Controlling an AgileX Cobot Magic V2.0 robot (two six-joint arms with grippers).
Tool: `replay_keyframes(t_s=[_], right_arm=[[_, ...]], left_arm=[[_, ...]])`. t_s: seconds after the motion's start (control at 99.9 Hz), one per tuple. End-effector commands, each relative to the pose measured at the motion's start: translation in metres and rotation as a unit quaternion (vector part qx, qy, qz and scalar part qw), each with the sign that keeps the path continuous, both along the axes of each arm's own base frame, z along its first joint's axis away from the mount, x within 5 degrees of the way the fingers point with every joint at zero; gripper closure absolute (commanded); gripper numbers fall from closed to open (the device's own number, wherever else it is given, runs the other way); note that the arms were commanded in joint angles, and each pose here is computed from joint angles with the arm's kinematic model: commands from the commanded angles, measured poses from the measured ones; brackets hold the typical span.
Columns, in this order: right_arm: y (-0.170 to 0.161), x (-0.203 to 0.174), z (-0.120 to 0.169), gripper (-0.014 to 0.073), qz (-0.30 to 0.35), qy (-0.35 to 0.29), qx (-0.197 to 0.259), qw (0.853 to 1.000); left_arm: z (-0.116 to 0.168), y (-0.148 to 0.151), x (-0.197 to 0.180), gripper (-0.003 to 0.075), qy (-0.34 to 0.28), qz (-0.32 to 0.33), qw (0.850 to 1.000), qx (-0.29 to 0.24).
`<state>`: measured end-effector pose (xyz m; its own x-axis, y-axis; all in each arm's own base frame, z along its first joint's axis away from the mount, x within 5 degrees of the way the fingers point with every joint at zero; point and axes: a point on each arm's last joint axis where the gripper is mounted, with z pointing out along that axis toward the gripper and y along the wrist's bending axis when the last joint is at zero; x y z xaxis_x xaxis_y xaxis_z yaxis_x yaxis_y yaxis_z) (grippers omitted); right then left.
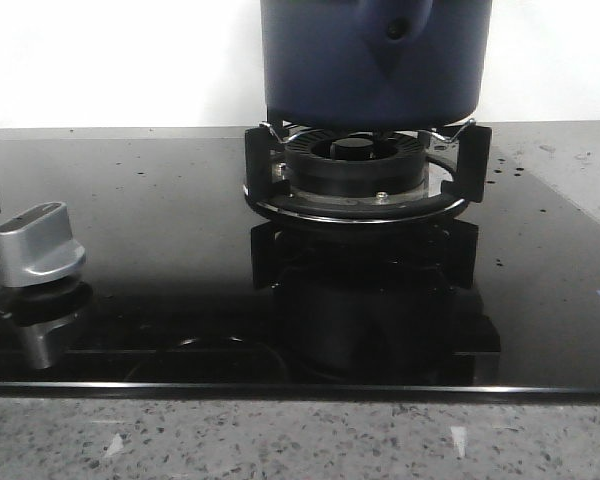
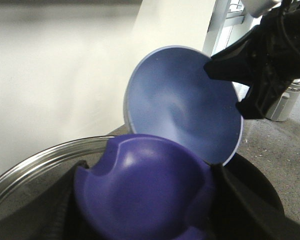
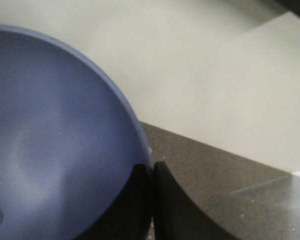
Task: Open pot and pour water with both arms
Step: 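Lower the light blue bowl onto the counter beside the pot with the right gripper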
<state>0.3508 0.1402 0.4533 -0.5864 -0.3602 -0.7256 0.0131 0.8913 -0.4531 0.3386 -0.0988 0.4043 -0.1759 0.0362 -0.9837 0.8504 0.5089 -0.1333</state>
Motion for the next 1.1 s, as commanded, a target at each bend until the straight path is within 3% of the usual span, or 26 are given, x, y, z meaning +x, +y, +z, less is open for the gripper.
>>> replay_keyframes(t_s=[0.0,0.17,0.401,0.711,0.871,1.091], right_arm=[[-0.032,-0.018,0.036,0.0643,-0.021,-0.049,0.053,0.997],[-0.068,-0.03,0.055,0.0643,-0.039,-0.072,0.116,0.99],[-0.102,-0.055,0.079,0.0643,-0.072,-0.111,0.132,0.982],[-0.148,-0.076,0.083,0.0644,-0.13,-0.088,0.191,0.969],[-0.176,-0.081,0.068,0.0644,-0.163,-0.058,0.233,0.957],[-0.21,-0.084,0.018,0.0644,-0.218,-0.004,0.281,0.935]], left_arm=[[0.033,0.0,-0.016,0.0405,-0.036,-0.005,0.998,-0.05],[0.033,0.0,-0.016,0.0405,-0.036,-0.005,0.998,-0.05],[0.033,0.0,-0.016,0.0405,-0.036,-0.005,0.998,-0.05],[0.033,0.0,-0.017,0.0405,-0.035,-0.012,0.998,-0.051],[0.034,0.0,-0.017,0.0405,-0.035,-0.012,0.998,-0.055],[0.035,-0.001,-0.018,0.0405,-0.034,-0.017,0.997,-0.063]])
